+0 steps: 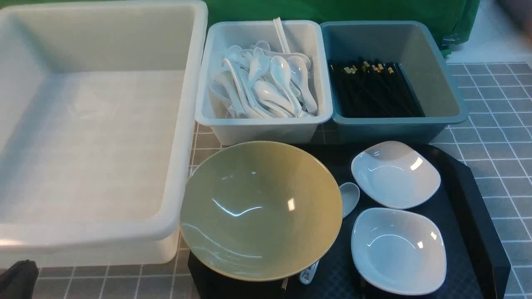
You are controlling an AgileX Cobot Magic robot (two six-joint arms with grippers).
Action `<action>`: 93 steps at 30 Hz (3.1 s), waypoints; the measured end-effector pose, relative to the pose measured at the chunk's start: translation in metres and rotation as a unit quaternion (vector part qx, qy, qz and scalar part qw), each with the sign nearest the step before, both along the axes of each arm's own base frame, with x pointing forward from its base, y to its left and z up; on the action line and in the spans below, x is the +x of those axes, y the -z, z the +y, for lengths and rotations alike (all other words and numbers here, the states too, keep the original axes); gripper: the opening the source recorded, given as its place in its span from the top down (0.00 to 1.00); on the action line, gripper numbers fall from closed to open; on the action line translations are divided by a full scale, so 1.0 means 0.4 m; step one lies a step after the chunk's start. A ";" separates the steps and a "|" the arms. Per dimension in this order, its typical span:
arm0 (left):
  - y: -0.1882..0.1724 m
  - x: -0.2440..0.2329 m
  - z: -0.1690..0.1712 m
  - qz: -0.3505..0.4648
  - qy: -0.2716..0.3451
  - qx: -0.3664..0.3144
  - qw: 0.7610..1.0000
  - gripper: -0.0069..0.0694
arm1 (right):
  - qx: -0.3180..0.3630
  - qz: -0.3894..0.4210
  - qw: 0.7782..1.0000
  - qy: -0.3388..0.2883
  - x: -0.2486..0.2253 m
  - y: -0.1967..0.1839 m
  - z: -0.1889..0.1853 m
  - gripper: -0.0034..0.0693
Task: On grey table put chopsticks spoon bowls plates into blue grey white boxes.
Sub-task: 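Grasp the large bowl on the tray by its rim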
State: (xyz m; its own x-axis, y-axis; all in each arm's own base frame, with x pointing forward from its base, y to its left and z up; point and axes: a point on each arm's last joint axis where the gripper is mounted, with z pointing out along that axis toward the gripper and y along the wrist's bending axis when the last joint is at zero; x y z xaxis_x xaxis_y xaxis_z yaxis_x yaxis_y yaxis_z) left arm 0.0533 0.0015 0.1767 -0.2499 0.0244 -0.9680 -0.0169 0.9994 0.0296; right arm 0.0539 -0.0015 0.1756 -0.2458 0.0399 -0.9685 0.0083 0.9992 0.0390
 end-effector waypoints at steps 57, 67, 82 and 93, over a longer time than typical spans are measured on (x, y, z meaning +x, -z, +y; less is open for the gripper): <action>-0.446 -0.066 -0.007 -0.410 0.028 -0.079 0.908 0.92 | 0.098 -0.420 0.900 -0.066 -0.062 -0.317 0.020 0.89; -0.603 0.229 -0.062 0.015 0.076 -0.094 0.993 0.92 | -0.012 -0.118 0.993 -0.007 0.057 -0.385 0.005 0.90; -0.331 0.449 -0.553 0.372 0.366 0.053 0.852 0.92 | -0.062 0.134 0.988 -0.039 0.119 -0.250 0.013 0.90; -0.077 0.519 -0.759 0.484 0.391 0.142 0.770 0.92 | -0.060 0.124 0.988 -0.071 0.122 -0.230 0.030 0.90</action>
State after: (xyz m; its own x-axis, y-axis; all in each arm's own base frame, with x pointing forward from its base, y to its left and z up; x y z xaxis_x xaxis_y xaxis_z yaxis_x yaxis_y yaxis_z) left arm 0.2608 -0.3021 0.2073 -0.6529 0.7096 -0.2651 0.7535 0.6443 -0.1311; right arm 0.1026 0.0105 0.2676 -0.4703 -0.1240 -0.8737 -0.1374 0.9883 -0.0662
